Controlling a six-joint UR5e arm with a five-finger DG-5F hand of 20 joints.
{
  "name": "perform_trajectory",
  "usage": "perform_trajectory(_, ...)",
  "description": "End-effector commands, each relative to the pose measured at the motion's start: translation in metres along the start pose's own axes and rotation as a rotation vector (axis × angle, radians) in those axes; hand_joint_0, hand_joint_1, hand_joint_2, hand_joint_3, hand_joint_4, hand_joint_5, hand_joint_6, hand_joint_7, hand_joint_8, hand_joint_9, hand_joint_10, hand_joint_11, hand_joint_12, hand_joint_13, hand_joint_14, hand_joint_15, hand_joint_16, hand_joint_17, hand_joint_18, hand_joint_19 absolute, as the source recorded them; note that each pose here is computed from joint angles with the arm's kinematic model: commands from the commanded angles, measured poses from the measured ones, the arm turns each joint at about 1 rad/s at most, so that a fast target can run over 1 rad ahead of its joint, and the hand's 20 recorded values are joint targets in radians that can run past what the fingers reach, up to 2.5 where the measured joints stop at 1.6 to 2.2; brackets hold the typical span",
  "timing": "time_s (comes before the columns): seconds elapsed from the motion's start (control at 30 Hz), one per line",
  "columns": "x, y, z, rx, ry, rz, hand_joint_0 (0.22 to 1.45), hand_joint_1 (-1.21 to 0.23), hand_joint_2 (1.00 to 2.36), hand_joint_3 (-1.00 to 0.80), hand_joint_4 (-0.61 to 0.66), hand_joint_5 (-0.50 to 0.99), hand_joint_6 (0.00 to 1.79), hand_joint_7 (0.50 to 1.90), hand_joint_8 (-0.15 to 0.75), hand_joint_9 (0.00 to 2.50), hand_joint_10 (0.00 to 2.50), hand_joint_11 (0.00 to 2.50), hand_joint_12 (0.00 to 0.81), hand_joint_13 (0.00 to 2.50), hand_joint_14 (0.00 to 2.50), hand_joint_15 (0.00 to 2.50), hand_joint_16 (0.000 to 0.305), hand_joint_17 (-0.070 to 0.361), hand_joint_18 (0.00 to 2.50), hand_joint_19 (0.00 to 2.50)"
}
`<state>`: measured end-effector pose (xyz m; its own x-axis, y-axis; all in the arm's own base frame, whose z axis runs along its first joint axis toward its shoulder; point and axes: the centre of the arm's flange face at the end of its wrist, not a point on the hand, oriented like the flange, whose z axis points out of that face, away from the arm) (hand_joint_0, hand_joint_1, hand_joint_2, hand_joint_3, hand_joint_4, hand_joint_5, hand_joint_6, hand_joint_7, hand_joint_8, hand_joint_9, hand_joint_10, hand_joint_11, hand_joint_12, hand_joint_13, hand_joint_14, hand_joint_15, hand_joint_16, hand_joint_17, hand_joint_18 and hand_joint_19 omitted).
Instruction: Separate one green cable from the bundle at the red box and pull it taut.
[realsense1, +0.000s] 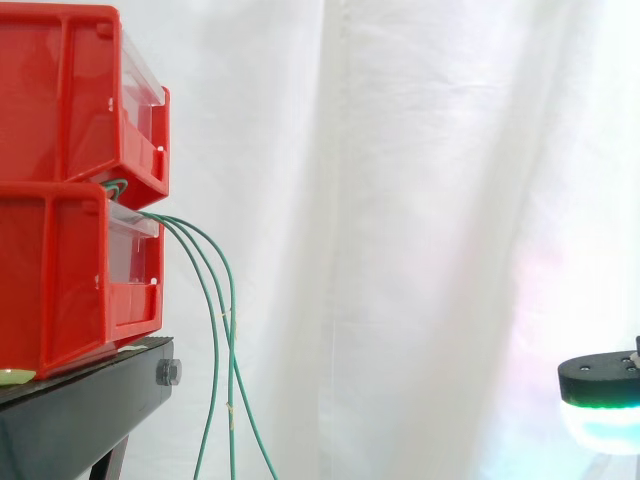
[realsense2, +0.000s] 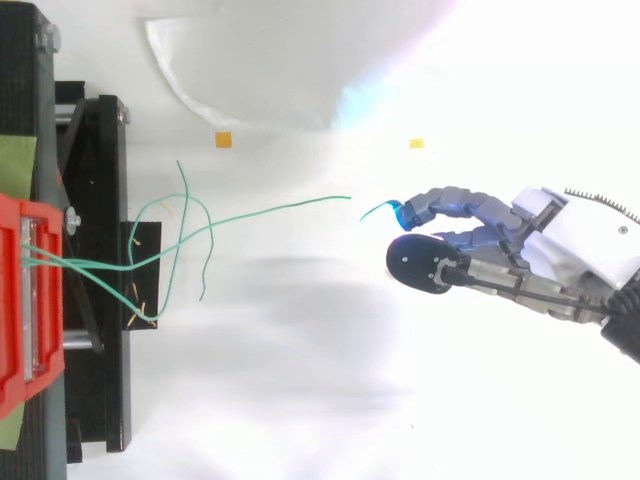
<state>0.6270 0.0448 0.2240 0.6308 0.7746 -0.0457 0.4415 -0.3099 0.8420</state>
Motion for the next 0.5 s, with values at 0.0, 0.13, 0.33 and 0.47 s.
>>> perform_trajectory(0.0,-0.0003,0.0001,0.0003,0.0,-0.001,0.0,0.49,-0.57,1.0,-0.5,0.18,-0.17,0.5,0.74,0.268,0.77,0.02,0.63,0.307,0.53,0.02,0.48,0.047,0.106,0.46,0.76)
perform_trajectory(0.13,-0.0016,0.0006,0.0006,0.001,-0.005,-0.007,0.5,-0.58,1.0,-0.5,0.19,-0.17,0.5,0.75,0.273,0.82,0.02,0.69,0.32,0.6,0.02,0.54,0.047,0.106,0.54,0.8)
perform_trajectory(0.33,-0.0037,0.0016,0.0023,0.001,-0.009,-0.003,0.52,-0.58,1.0,-0.5,0.19,-0.16,0.5,0.75,0.279,0.86,0.02,0.74,0.322,0.64,0.02,0.59,0.045,0.1,0.61,0.83)
perform_trajectory(0.47,-0.0043,0.0018,0.0029,0.002,-0.009,-0.004,0.52,-0.58,1.0,-0.5,0.2,-0.16,0.5,0.75,0.278,0.87,0.02,0.75,0.327,0.65,0.02,0.59,0.044,0.1,0.62,0.84)
